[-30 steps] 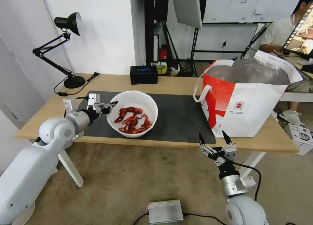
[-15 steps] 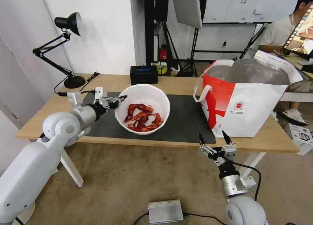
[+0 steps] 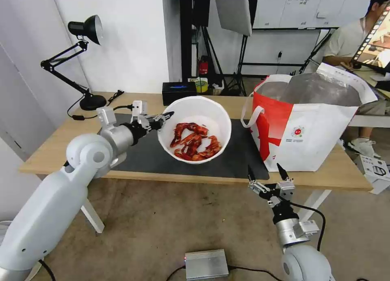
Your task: Pick up the trash from the table and place it into the takeout bag.
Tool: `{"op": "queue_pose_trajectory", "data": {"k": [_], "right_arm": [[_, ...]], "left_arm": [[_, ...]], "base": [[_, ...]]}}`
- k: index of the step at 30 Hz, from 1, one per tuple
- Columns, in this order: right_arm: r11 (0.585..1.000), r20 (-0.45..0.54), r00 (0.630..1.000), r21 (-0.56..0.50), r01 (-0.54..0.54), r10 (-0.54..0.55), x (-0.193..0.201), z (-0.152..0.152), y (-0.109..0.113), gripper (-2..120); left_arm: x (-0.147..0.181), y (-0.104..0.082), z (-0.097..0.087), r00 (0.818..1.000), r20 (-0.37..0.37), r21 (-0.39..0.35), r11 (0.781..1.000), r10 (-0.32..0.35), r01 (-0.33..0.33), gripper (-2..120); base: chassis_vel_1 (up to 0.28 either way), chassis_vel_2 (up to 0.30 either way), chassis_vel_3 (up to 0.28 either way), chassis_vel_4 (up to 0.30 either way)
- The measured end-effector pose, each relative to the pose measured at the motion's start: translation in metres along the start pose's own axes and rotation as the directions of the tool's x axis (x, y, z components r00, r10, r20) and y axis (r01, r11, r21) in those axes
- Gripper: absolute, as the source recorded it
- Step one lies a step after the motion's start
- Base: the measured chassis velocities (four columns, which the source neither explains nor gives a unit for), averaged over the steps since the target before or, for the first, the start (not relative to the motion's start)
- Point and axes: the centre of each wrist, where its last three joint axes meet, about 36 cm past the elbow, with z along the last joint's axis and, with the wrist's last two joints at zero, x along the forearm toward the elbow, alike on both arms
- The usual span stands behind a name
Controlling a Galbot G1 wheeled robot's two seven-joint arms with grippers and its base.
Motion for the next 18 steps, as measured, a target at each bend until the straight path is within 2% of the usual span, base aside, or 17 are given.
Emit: {"op": "queue_pose_trajectory", "data": {"k": [18], "right_arm": [[1.0, 0.0, 1.0, 0.0, 0.0, 0.0, 0.0, 0.0, 0.0, 100]], "left_arm": [[-0.044, -0.026, -0.03, 0.996, 0.025, -0.036, 0.996, 0.088, -0.087, 0]], "base": [[0.0, 0.0, 0.0, 0.0]]}}
